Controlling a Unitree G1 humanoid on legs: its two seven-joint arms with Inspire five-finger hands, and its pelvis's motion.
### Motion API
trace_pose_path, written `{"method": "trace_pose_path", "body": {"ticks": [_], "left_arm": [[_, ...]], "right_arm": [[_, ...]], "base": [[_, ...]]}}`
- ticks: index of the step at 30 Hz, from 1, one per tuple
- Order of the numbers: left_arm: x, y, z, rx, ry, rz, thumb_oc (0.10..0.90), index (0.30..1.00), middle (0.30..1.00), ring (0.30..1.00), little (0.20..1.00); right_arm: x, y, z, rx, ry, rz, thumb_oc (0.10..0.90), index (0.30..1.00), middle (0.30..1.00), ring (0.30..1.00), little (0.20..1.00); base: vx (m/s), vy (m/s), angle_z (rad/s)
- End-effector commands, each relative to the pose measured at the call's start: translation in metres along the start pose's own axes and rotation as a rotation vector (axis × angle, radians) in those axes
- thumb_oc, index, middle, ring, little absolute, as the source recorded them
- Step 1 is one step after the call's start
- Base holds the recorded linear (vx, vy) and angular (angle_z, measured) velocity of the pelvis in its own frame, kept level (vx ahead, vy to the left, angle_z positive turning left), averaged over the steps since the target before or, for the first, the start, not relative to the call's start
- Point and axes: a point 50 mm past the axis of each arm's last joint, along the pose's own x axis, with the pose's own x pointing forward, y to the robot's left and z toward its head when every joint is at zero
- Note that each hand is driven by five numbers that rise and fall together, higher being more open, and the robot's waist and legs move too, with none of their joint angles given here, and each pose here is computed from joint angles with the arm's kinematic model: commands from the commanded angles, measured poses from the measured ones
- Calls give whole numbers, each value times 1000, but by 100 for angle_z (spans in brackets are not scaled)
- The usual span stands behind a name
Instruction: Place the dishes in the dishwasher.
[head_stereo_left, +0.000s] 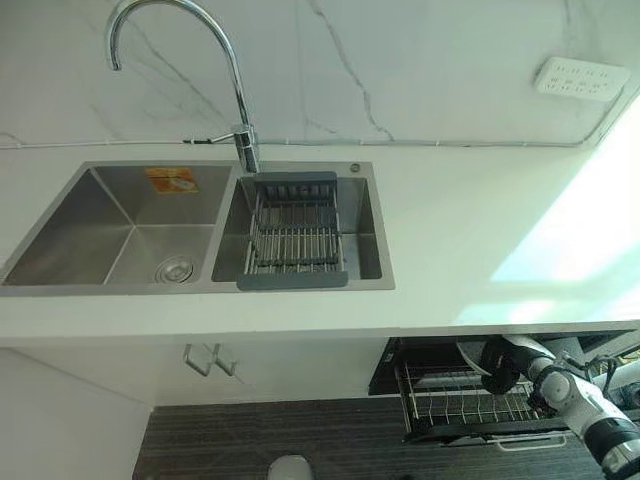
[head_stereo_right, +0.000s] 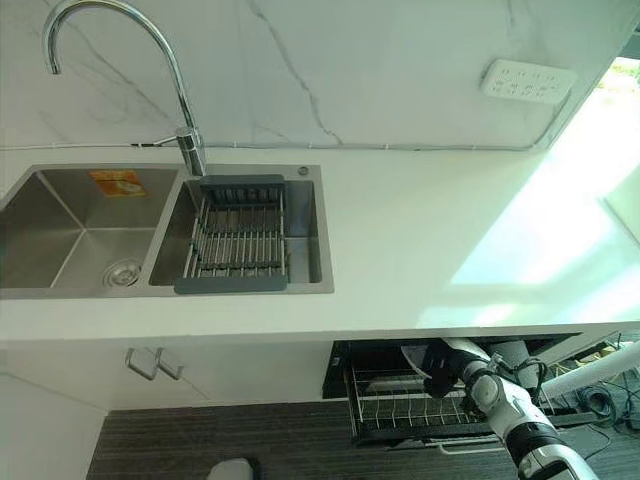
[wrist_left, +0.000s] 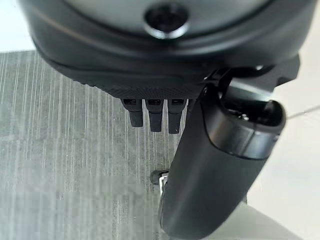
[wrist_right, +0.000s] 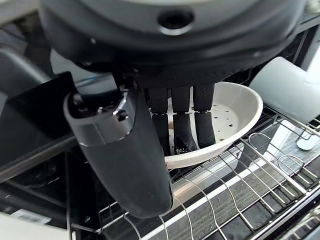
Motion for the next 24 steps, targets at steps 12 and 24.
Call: {"method": "trace_pose_path", "body": {"ticks": [12, 24], "left_arm": [[-2, 15, 5, 33, -65, 54, 800, 900, 900, 900, 900], [-2, 18, 29, 63, -132, 67, 800, 900, 900, 900, 900]], "right_arm": [[10, -32, 46, 284, -101, -421, 400, 300, 300, 300, 300], [16, -41, 65, 263, -127, -501, 400, 300, 300, 300, 300]], "base": [[1, -2, 6], [-22, 15, 13]]}}
